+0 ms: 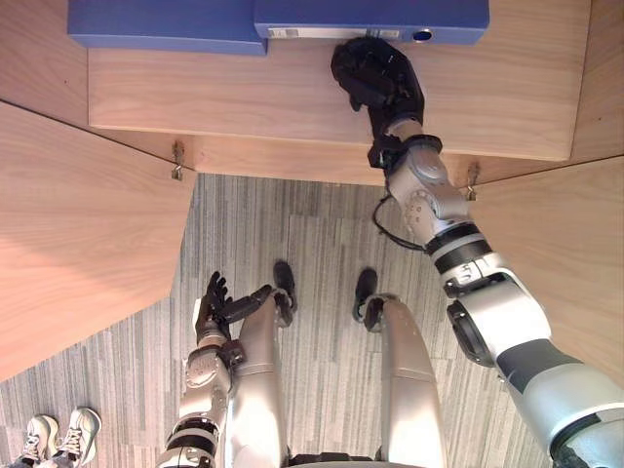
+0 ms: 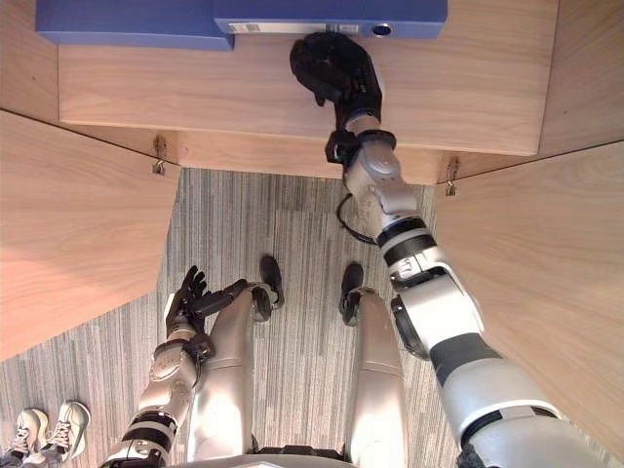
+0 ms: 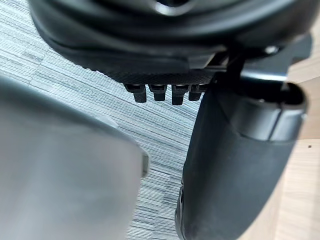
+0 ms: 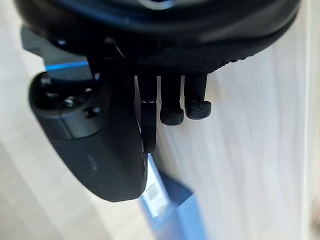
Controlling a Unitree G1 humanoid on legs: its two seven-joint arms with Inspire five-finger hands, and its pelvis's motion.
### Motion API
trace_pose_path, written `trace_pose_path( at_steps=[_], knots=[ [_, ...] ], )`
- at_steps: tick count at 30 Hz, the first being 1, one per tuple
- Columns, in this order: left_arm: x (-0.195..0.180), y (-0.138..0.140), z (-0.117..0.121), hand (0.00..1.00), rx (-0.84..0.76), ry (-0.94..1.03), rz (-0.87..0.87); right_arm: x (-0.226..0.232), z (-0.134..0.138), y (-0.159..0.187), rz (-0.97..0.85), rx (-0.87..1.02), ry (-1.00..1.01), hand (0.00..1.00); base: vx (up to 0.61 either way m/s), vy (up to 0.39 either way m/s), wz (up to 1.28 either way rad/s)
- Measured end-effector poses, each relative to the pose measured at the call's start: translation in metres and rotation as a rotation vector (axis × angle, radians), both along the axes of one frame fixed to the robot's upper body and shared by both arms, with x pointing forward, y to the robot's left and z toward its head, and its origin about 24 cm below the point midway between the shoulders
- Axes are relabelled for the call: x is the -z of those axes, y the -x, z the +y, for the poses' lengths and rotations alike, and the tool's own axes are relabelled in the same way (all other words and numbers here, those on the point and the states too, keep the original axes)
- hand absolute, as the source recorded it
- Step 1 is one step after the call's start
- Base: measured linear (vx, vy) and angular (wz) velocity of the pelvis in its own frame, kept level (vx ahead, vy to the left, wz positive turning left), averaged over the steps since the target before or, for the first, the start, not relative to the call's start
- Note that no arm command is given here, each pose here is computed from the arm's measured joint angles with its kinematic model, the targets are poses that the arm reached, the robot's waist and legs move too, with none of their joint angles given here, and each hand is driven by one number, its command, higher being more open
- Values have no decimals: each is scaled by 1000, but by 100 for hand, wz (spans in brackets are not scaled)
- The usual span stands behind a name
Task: Walk over to the cabinet, pick up the folder, carry it to the office cabinet, place the folder inside the office cabinet, then close the office cabinet door
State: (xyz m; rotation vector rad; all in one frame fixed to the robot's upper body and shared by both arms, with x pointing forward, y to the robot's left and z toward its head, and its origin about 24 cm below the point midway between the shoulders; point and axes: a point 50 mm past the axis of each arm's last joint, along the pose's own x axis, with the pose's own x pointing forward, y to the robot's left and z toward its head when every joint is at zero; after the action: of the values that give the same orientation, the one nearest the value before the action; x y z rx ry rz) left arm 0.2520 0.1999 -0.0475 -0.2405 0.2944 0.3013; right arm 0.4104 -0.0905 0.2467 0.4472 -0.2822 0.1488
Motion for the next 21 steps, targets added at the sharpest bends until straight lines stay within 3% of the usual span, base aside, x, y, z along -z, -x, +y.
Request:
trace_pose_path(
  at_steps=[6,13,18,21],
  knots=[
    [-3,-5,-7,100,-9,18,-13,9,-15,2,36,17,-160,0,-61,-43,8],
    [25,17,-15,100,-7,54,120,141,-52,65,196,70,-241,0,24,-4,-1],
    [51,54,-12,100,1,63,252,235,-58,143,430,116,-112,0,88,21,-26],
    [72,83,-7,100,2,66,376,276,-68,184,565,137,181,0,196,27,-25]
  ],
)
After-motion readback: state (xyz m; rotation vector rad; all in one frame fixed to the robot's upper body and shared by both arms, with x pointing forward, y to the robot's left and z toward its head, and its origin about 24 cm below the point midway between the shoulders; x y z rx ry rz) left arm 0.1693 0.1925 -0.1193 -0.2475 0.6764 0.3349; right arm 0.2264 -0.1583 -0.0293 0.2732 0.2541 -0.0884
